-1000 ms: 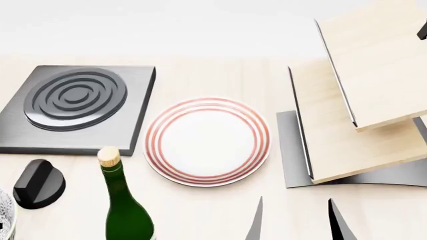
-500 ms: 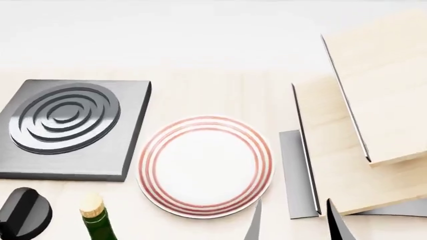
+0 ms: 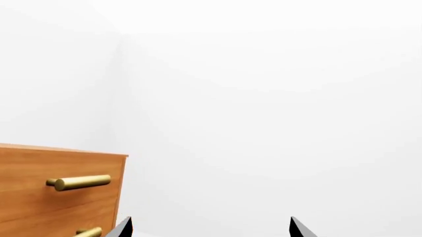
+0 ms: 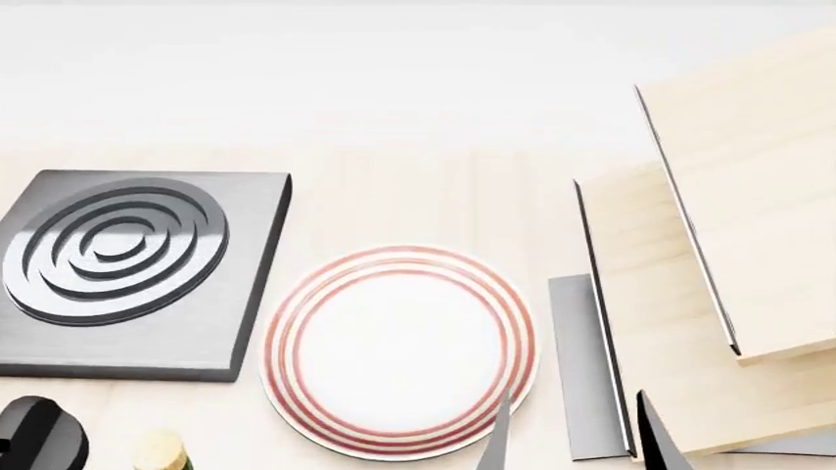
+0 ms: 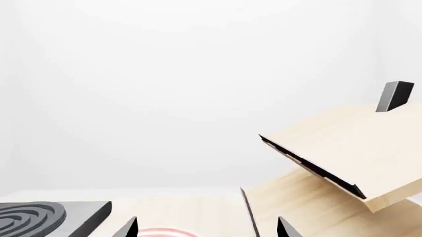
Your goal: Pick up the akita bowl and put it on the plate.
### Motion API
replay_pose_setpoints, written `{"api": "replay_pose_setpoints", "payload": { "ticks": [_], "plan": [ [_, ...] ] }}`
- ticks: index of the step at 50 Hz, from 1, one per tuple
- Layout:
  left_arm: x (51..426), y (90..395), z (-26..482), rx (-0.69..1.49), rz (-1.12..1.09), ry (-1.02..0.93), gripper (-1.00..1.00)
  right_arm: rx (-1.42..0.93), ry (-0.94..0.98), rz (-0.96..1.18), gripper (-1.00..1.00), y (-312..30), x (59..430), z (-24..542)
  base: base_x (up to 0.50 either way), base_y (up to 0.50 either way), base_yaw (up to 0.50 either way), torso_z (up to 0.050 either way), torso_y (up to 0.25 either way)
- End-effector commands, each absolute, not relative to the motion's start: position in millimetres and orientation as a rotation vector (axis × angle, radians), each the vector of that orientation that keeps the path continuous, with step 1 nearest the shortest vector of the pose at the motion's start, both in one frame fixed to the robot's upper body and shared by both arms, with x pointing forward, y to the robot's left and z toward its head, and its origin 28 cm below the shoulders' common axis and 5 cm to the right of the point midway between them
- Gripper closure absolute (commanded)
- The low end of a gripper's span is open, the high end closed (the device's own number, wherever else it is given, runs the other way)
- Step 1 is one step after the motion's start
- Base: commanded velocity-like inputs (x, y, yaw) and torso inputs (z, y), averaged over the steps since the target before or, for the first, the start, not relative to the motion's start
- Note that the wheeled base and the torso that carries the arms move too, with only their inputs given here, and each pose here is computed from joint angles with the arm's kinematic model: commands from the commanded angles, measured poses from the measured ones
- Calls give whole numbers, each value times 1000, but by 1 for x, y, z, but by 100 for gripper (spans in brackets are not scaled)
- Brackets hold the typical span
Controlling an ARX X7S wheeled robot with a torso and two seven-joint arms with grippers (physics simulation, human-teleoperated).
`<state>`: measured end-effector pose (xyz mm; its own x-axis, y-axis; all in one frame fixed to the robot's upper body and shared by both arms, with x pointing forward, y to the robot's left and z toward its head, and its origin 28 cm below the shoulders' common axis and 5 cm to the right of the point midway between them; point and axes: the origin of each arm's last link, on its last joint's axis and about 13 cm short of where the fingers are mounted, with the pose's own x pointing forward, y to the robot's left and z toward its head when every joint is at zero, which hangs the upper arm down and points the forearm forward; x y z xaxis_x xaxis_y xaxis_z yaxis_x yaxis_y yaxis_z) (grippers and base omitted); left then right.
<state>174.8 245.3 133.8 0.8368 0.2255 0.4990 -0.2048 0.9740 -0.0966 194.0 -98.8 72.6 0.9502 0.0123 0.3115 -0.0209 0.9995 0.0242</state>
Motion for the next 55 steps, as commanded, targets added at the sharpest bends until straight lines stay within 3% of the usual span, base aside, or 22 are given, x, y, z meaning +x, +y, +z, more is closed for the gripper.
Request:
{"api": "replay_pose_setpoints", "payload": {
  "ticks": [1,23,41,55],
  "plan": [
    [175,245,135,-37,226,-537,-100,26,-315,19,-100,-99,194,72,207,0,0,0,0],
    [174,255,147,22,254,-543,-100,22,-309,14,-100,-97,196,66,46,0,0,0,0],
    [168,301,183,96,394,-542,-100,16,-286,34,-100,-93,196,57,0,0,0,0,0],
    [167,320,186,200,444,-484,-100,11,-270,44,-100,-91,198,52,0,0,0,0,0]
  ]
}}
